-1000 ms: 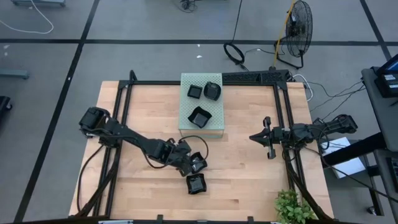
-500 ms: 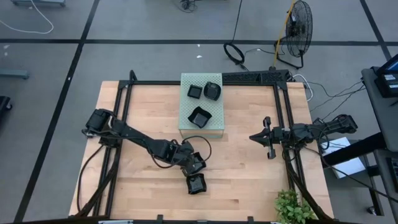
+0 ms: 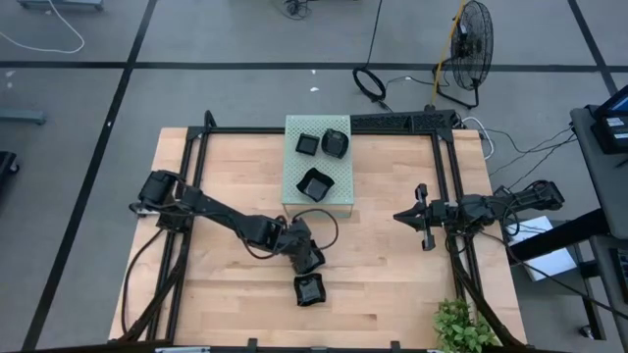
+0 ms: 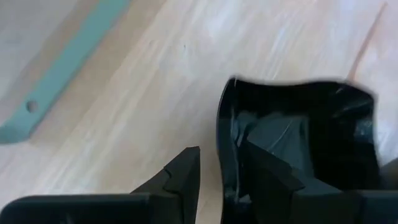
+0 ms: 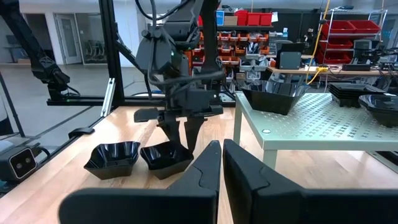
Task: Pick & Place Mini shaped plates
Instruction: Stack the black distorted square plate on top of the other distorted square plate on the shelf
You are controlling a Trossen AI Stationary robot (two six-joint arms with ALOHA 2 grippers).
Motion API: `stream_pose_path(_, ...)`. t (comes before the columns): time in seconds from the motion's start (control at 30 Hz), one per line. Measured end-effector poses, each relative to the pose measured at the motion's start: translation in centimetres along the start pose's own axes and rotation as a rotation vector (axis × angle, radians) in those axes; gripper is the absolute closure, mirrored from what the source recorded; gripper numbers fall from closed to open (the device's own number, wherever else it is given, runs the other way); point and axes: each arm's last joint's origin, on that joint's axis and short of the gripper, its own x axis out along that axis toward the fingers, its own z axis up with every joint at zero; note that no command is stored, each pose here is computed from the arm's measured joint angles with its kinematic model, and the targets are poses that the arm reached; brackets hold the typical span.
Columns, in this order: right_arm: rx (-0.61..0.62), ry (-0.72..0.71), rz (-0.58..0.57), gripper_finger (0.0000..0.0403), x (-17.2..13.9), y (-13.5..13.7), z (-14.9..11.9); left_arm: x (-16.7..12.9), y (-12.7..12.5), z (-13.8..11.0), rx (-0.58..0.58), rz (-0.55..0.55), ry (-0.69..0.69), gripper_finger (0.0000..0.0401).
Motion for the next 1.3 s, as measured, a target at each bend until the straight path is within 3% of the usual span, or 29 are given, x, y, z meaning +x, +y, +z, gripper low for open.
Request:
stream_pose_path(0.4, 0.000, 0.000, 0.000, 0.0395, 0.0, 0.0, 0.0, 0.0, -0.2, -0.2, -0.001, -0.050, 0.047, 0.0283)
stream_pose_path(0.53, 0.000, 0.000, 0.000, 0.0396, 0.0, 0.0, 0.0, 0.0, -0.2, -0.3, 0.000, -0.046, 0.050, 0.0317)
stream_pose_path(0.7, 0.000, 0.000, 0.000, 0.0394, 0.0, 0.0, 0.0, 0.1, 0.0, -0.2, -0.007, -0.045, 0.051, 0.0389)
stream_pose_path(0.8, 0.000, 0.000, 0.000, 0.0395, 0.0, 0.0, 0.0, 0.1, 0.1, -0.1, -0.011, -0.046, 0.052, 0.0391)
stream_pose_path(1.07, 0.000, 0.000, 0.000, 0.0395, 0.0, 0.0, 0.0, -3.6, -0.1, 1.1, 0.003, -0.124, -0.019, 0.0393)
stream_pose_path(1.3, 0.000, 0.000, 0.000, 0.0395, 0.0, 0.0, 0.0, -9.5, -0.4, 2.5, 0.051, -0.219, -0.237, 0.0393)
